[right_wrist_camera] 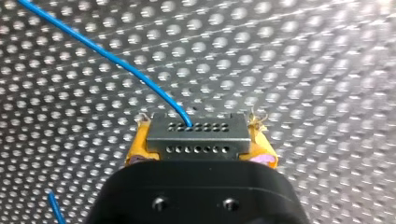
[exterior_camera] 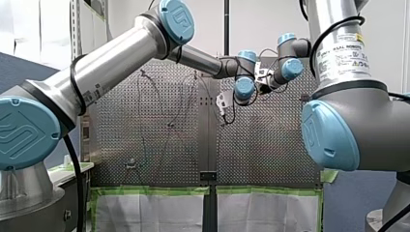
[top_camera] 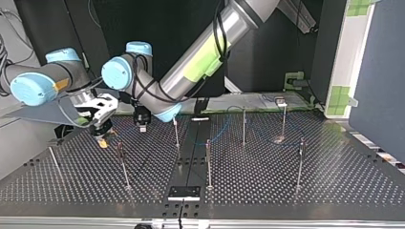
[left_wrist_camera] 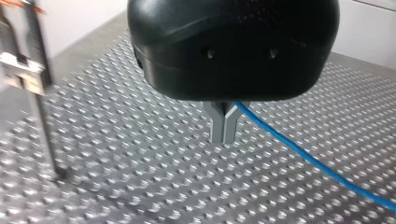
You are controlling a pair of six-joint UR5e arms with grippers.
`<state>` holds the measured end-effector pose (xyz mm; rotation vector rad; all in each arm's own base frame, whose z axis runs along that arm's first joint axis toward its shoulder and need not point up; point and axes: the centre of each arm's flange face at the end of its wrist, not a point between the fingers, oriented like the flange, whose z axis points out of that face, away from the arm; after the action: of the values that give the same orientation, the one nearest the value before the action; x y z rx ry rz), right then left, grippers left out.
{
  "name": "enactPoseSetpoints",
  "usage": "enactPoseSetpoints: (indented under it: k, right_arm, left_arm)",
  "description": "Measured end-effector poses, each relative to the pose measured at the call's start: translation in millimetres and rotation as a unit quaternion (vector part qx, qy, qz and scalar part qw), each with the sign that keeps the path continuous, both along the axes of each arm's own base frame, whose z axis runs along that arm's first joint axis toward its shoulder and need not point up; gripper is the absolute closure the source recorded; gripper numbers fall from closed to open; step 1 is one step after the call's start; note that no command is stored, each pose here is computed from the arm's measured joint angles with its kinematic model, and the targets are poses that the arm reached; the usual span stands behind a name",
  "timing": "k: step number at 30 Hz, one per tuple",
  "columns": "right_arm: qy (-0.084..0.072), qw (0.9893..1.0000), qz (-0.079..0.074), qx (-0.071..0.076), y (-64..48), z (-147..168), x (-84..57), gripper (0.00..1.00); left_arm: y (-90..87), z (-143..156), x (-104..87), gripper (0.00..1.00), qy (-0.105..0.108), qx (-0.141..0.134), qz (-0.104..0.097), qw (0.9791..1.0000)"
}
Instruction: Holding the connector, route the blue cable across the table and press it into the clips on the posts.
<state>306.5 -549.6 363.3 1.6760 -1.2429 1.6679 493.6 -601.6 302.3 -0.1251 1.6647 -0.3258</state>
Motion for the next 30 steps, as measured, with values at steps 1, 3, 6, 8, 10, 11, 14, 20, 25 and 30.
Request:
enactPoseSetpoints:
  k: [1, 3, 6, 8, 10, 11, 14, 20, 25, 30]
  right_arm:
    - [-0.001, 1.0, 0.0, -0.002, 1.6, 5, -1.2, 1.0]
    - [-0.002, 1.0, 0.001, -0.004, 3.8, 10, -2.6, 1.0]
    - [-0.003, 1.0, 0.003, -0.007, 6.9, 19, -4.2, 1.0]
    - [-0.004, 0.9999, 0.004, -0.01, 8.8, 25, -4.9, 1.0]
    - [-0.005, 0.9999, 0.005, -0.012, 10.7, 32, -5.5, 1.0]
    - [-0.005, 0.9999, 0.005, -0.013, 11.4, 35, -5.9, 1.0]
    - [-0.007, 0.9998, 0.006, -0.017, 14.2, 43, -6.8, 1.0]
    - [-0.008, 0.9997, 0.008, -0.02, 17.3, 51, -7.3, 1.0]
    - [-0.009, 0.9996, 0.009, -0.026, 19.1, 59, -8.1, 1.0]
    - [-0.013, 0.9994, 0.011, -0.03, 20.3, 67, -9.2, 1.0]
  left_arm:
    - [-0.1, 4, -1.5, 1.0, -0.002, -0.002, 0.001, 1.0]
    - [-0.2, 10, -4.6, 1.0, -0.005, -0.004, 0.003, 1.0]
    - [0.0, 17, -7.8, 1.0, -0.007, -0.006, 0.004, 0.9999]
    - [0.0, 21, -9.8, 1.0, -0.008, -0.007, 0.004, 0.9999]
    - [0.1, 27, -12.1, 1.0, -0.01, -0.009, 0.004, 0.9999]
    - [0.2, 30, -13.1, 1.0, -0.012, -0.01, 0.004, 0.9999]
    - [1.1, 40, -15.8, 1.0, -0.016, -0.015, 0.003, 0.9998]
    - [4.1, 57, -19.7, 1.0, -0.023, -0.022, 0.006, 0.9995]
    - [5.9, 63, -21.0, 1.0, -0.026, -0.025, 0.009, 0.9993]
    - [6.2, 66, -20.0, 1.0, -0.028, -0.027, 0.009, 0.9992]
